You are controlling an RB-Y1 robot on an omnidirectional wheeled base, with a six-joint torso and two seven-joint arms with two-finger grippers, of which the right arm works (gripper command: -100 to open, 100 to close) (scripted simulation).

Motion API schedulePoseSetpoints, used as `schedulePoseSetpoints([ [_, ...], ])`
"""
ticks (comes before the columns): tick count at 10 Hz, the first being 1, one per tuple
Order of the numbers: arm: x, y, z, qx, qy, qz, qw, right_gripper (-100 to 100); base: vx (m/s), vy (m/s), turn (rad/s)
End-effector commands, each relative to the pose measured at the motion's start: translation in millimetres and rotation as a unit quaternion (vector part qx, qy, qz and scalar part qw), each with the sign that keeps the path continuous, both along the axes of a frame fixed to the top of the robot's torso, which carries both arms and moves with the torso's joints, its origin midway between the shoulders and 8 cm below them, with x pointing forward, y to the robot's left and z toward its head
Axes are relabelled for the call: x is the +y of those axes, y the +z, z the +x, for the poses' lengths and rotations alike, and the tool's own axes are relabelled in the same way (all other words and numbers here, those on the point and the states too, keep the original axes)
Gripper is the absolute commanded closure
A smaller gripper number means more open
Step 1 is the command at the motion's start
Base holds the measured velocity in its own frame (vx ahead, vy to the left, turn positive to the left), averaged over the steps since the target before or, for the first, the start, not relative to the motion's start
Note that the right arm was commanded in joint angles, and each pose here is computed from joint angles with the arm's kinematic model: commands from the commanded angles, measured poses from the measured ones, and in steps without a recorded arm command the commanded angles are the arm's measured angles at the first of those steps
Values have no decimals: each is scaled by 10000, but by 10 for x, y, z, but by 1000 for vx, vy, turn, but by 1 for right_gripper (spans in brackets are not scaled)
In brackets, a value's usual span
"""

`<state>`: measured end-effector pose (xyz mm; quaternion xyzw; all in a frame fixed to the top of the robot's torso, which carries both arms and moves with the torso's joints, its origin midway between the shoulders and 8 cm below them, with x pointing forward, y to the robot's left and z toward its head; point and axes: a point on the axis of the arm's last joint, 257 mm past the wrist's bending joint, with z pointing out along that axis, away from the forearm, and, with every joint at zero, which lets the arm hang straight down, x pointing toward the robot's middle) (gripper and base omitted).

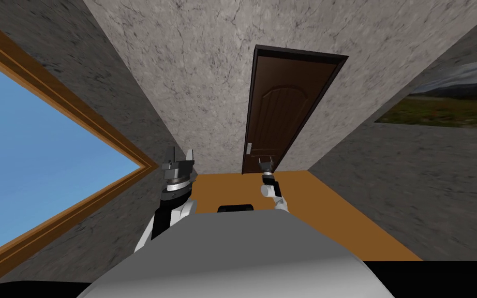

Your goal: Pull the door open

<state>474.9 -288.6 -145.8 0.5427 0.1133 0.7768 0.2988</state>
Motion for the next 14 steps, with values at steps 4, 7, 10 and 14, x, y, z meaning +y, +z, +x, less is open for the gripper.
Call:
schedulePoseSetpoints([
  [4, -26, -308, 145, 298, 219, 650, 9972, -100, 97, -37, 90],
  [7, -48, -496, 223, 479, 319, 1033, 9930, -100, 91, -29, 88],
  [10, -75, -677, 292, 651, 393, 1398, 9873, -100, 91, -36, 81],
  [14, -116, -900, 366, 859, 453, 1846, 9780, -100, 88, -40, 80],
])
